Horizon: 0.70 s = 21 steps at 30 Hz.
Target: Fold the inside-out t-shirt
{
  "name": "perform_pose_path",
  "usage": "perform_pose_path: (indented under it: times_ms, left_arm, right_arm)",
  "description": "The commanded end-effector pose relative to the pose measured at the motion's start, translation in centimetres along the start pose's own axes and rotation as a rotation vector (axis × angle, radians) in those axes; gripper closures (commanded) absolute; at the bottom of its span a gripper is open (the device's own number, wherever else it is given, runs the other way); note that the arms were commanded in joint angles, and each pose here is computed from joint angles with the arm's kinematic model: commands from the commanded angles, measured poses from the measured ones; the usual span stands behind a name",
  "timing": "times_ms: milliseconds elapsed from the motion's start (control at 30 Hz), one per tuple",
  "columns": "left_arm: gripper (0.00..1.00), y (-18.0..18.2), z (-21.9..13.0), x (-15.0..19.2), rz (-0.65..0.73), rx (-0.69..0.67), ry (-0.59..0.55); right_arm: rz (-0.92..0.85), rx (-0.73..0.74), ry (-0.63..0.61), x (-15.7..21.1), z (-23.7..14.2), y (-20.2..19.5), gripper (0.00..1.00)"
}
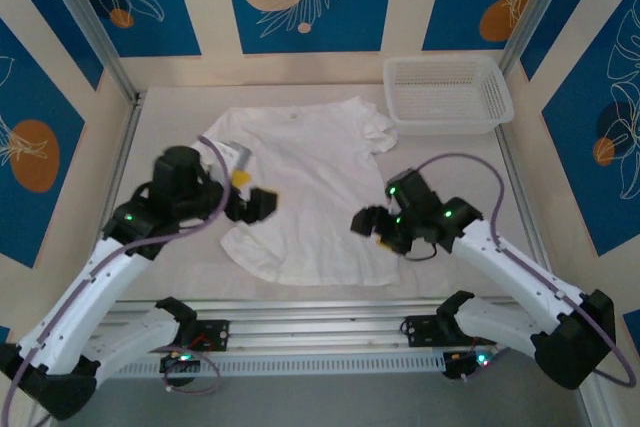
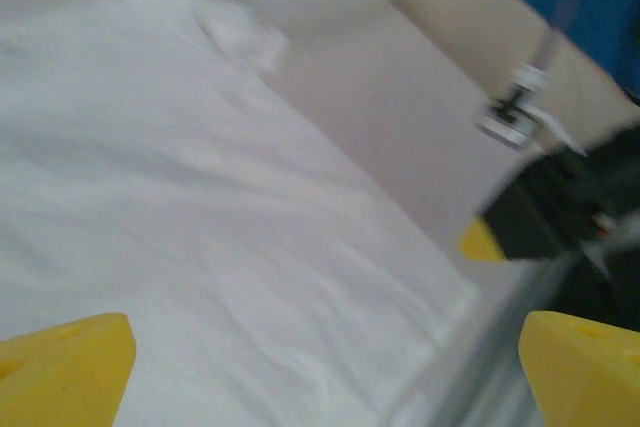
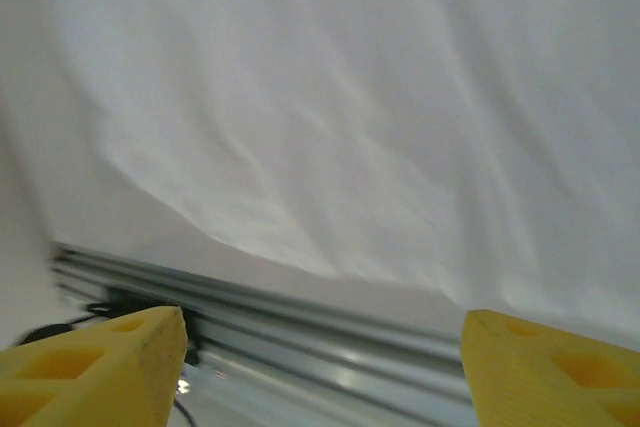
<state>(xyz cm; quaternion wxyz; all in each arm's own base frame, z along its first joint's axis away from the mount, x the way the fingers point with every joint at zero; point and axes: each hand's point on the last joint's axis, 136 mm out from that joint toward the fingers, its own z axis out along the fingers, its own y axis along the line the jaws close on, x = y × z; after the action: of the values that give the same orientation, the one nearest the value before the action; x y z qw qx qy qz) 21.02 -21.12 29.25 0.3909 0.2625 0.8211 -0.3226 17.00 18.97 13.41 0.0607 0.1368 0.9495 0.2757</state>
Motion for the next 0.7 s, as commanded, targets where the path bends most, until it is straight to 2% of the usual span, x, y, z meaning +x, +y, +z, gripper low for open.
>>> perform_pose_path:
  times_ms: [0,167,367,433,500,633,667]
  left_arm:
    - [0.00,-3.0,1.3,4.6,0.151,0.081,0.129]
    - [0.00,-4.1,3.6,8.9,0.220,0.075,0.237]
    - [0.00,-4.1,5.6,11.7,0.251,0.048,0.274]
    - [0.00,-3.9,5.6,12.2,0.261,0.034,0.299]
    - [0.00,-3.8,5.6,12.6,0.274,0.024,0.308]
    - [0.00,-3.4,5.4,12.7,0.278,0.009,0.289]
    - [0.00,-3.4,5.4,12.7,0.277,0.008,0.282]
  right_arm:
    - [0.177,0.144,0.030,2.3,2.1,-3.1,0.28]
    - [0.090,0.309,0.076,4.2,5.2,-4.3,0.37]
    - [-0.034,0.482,0.089,4.3,8.2,-4.8,0.50]
    - [-0.072,0.516,0.094,4.3,8.9,-4.9,0.52]
    - [-0.097,0.541,0.089,4.4,9.3,-5.1,0.61]
    - [-0.093,0.549,0.109,5.0,10.2,-6.0,0.70]
    - [-0.088,0.547,0.113,5.2,10.4,-6.2,0.75]
